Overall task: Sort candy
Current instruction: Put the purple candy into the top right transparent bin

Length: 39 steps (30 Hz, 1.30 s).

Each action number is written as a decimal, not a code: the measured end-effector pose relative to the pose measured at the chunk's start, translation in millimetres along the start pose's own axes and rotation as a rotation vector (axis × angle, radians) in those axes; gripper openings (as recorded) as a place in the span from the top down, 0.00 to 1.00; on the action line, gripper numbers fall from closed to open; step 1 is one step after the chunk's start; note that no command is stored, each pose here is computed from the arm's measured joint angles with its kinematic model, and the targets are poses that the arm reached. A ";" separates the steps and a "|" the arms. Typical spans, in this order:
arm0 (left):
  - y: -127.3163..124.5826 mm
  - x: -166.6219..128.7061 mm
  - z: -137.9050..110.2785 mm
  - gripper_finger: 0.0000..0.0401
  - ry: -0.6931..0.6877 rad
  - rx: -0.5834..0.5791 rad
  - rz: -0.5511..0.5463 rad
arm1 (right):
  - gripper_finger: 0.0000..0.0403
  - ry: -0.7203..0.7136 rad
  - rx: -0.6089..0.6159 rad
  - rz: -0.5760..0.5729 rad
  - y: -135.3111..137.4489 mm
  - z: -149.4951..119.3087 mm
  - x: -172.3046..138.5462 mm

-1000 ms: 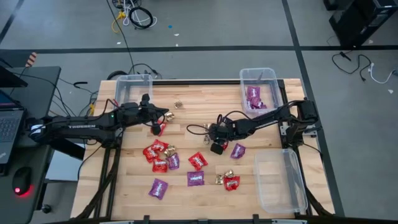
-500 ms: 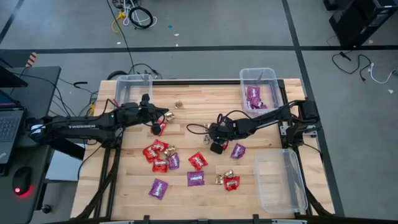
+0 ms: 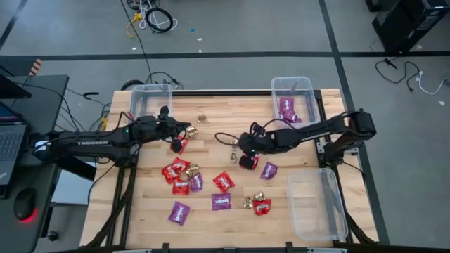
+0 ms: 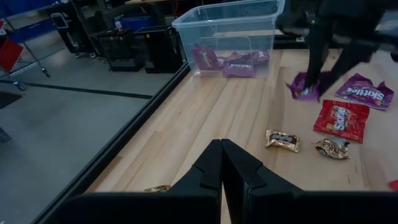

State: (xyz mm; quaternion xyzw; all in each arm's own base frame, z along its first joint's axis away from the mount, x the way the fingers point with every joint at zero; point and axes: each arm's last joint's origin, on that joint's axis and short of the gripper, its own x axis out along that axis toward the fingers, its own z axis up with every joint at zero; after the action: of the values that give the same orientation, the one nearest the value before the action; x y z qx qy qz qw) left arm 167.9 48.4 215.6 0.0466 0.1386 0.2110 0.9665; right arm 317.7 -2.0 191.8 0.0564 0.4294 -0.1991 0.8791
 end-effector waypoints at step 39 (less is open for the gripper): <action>0.0 0.0 0.0 0.98 0.000 -0.002 0.001 | 0.88 -0.211 0.526 -0.278 -124.9 23.0 -82.5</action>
State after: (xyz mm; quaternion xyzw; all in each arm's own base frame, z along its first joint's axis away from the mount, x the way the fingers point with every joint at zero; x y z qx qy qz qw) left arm 167.9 48.5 215.6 0.0457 0.1386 0.2114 0.9664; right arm 239.3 -97.6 279.2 0.2017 0.2732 -0.4262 0.8385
